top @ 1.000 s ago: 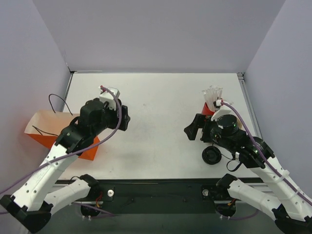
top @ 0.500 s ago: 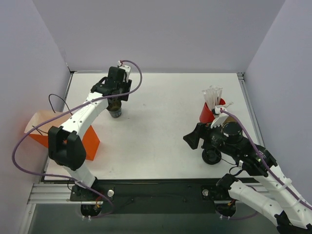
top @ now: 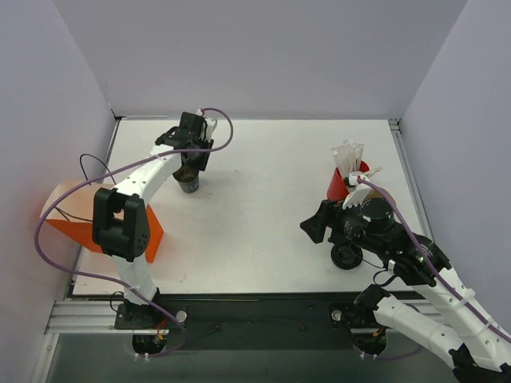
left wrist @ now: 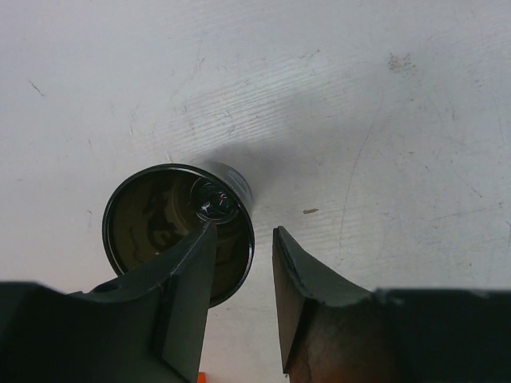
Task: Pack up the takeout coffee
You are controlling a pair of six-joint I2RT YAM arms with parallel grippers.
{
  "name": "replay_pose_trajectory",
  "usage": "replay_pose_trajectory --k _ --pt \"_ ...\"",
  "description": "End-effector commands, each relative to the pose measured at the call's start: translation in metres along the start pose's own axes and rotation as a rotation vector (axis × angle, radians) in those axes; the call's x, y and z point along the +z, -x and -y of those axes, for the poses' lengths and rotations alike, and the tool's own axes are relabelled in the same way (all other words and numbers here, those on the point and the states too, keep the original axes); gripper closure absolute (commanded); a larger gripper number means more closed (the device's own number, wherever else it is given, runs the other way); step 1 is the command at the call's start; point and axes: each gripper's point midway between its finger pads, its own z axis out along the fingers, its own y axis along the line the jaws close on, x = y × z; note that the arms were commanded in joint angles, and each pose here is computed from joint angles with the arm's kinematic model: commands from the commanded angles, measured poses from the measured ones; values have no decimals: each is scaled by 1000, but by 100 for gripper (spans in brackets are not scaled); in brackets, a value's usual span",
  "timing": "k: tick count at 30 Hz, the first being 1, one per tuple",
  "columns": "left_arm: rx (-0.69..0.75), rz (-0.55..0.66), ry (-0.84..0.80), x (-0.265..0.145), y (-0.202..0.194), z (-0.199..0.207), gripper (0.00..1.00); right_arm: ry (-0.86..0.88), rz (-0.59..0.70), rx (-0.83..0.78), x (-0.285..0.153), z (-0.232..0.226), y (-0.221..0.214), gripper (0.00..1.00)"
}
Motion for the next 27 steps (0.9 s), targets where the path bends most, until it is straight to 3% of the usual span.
replay_pose_trajectory --k 1,27 --pt "15 23 -19 5 9 3 57 22 45 -2 -1 -7 13 34" --pt "39 -54 20 20 -13 -2 69 24 55 15 -5 -7 15 35"
